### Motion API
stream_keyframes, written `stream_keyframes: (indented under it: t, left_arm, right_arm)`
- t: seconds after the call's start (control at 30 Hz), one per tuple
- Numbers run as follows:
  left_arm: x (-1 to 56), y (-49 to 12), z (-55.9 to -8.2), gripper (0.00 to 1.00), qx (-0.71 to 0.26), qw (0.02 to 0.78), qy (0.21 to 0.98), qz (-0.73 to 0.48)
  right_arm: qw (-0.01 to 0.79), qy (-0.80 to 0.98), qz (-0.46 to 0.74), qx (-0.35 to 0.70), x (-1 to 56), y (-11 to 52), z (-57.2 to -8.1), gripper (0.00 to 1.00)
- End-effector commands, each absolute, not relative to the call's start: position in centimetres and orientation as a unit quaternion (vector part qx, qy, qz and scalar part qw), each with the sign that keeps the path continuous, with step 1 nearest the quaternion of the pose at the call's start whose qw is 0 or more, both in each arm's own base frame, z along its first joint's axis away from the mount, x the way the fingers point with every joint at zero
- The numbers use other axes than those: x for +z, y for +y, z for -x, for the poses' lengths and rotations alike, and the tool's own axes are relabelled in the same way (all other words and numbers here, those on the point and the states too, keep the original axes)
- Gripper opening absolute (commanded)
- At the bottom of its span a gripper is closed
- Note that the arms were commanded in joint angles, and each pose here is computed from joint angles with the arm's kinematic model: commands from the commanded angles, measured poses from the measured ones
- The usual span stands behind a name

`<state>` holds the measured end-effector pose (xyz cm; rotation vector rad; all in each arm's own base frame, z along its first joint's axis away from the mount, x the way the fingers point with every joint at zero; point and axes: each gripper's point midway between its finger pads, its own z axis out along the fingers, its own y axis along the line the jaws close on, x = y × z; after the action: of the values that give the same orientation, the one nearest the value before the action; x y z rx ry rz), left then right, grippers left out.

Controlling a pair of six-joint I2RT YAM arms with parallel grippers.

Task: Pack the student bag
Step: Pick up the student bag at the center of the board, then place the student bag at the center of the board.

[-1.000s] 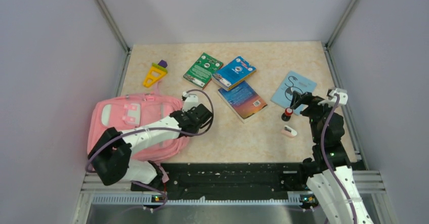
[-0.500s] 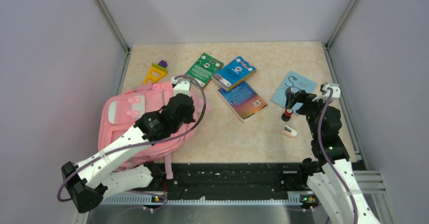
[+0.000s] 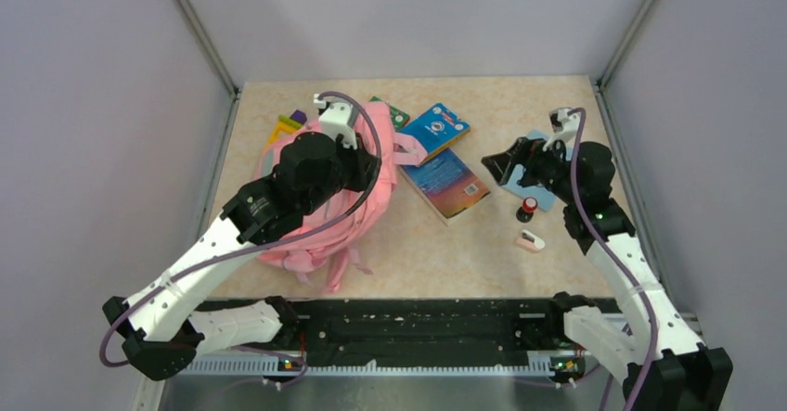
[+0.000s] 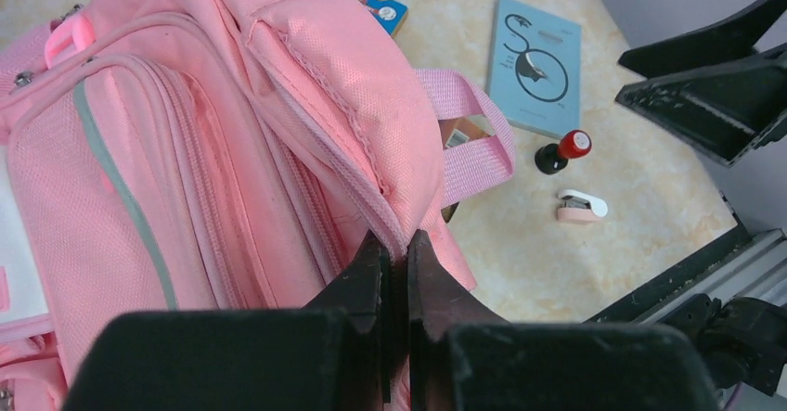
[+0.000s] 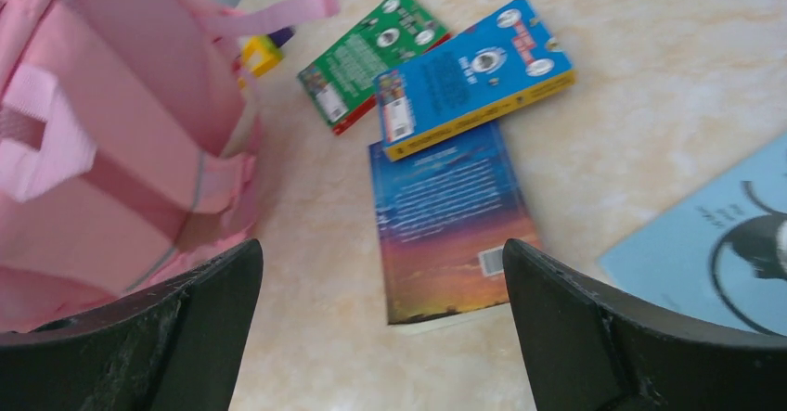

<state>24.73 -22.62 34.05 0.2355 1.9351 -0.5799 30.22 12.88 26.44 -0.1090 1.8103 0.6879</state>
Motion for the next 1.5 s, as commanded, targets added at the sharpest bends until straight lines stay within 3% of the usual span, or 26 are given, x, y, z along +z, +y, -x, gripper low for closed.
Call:
stream_keyframes:
  t: [0.0, 0.4, 0.6, 0.8, 1.0, 1.13, 1.17, 1.2, 1.27, 1.33, 1.47]
  left_arm:
    - [42.1, -23.1, -25.8, 0.0, -0.287, 0.618, 0.726, -0.088]
    - [44.2, -22.8, -26.0, 0.0, -0.282, 0.654, 0.694, -0.107]
    - [40.8, -23.7, -24.8, 0.0, -0.283, 0.629, 0.704, -0.167]
    - [30.4, -27.1, -18.2, 0.0, -0.37, 0.474, 0.73, -0.325]
    - [22.2, -27.5, -12.2, 0.0, -0.419, 0.311, 0.775, -0.356]
    - [19.8, -26.7, -10.2, 0.0, -0.404, 0.27, 0.797, -0.358]
    - [19.6, -26.6, -10.0, 0.04, -0.402, 0.268, 0.8, -0.356]
    - [19.6, -26.4, -10.0, 0.17, -0.399, 0.269, 0.802, -0.353]
    - [20.1, -26.0, -10.4, 0.52, -0.393, 0.285, 0.804, -0.343]
    - [21.2, -25.7, -11.5, 0.76, -0.381, 0.32, 0.803, -0.328]
    - [24.1, -25.6, -13.7, 0.89, -0.366, 0.388, 0.79, -0.302]
  right_arm:
    - [0.553, 0.729, 0.115, 0.388, 30.3, 17.4, -28.3, 0.99]
    - [0.517, 0.703, 0.205, 0.444, 33.4, 26.3, -24.1, 0.99]
    - [0.544, 0.736, 0.105, 0.39, 33.0, 24.2, -26.4, 0.99]
    - [0.569, 0.757, 0.068, 0.316, 32.4, 21.5, -27.8, 0.99]
    - [0.533, 0.79, 0.072, 0.295, 27.8, 22.2, -28.8, 0.99]
    - [0.494, 0.81, 0.089, 0.303, 24.4, 24.0, -29.5, 0.99]
    - [0.484, 0.815, 0.094, 0.304, 23.6, 24.5, -29.7, 0.99]
    - [0.472, 0.821, 0.097, 0.307, 22.7, 24.9, -29.8, 0.98]
    - [0.448, 0.827, 0.11, 0.32, 21.1, 26.0, -29.7, 0.98]
    - [0.426, 0.832, 0.121, 0.334, 19.7, 26.9, -29.4, 0.97]
    - [0.401, 0.838, 0.132, 0.345, 17.6, 27.8, -28.6, 0.95]
